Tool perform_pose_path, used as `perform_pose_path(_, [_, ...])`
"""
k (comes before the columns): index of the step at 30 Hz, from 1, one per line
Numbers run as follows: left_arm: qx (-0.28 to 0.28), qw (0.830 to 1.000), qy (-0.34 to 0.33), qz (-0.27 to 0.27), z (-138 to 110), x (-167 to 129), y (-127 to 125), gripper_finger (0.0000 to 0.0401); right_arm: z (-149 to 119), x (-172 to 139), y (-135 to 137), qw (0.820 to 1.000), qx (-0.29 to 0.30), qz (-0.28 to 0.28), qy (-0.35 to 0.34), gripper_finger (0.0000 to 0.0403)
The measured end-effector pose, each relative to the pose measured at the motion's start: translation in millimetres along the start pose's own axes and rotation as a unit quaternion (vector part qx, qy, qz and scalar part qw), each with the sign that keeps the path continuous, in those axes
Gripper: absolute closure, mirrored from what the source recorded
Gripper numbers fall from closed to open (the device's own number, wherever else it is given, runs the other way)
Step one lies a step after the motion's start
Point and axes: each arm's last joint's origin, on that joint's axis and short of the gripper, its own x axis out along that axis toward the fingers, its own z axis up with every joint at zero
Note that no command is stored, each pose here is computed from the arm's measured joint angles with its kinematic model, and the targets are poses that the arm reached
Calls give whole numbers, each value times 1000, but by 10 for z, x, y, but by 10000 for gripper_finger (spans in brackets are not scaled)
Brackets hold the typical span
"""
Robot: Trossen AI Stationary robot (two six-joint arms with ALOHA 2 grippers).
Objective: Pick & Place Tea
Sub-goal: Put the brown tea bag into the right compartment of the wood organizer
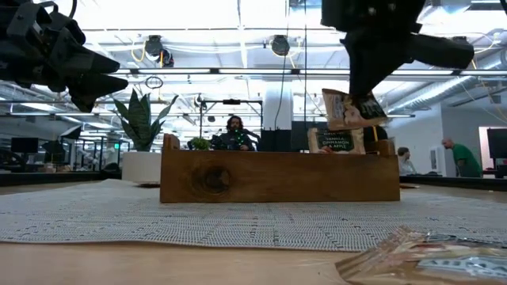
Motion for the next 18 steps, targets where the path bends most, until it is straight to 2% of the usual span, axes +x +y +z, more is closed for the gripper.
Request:
perform_pose_path(3, [0, 1000, 0, 0, 0, 0, 0, 196, 122, -21, 48, 1000, -20, -1, 3, 403])
perform_pose_path(8, [0, 1000, 0, 0, 0, 0, 0, 196, 237, -84, 86, 1000, -13, -2, -13, 403])
perform_pose_path(11, [0, 1000, 0, 0, -1, 0, 0, 196, 252, -104, 58, 997, 70, -10, -29, 403])
perform_pose_path(14, [0, 1000, 0, 0, 0, 0, 0, 196, 241, -101, 70, 983, 180, -10, -29, 403])
perform_pose_path(18, [0, 1000, 0, 0, 0, 0, 0, 196, 215, -42, 302, 964, 248, -69, -59, 403])
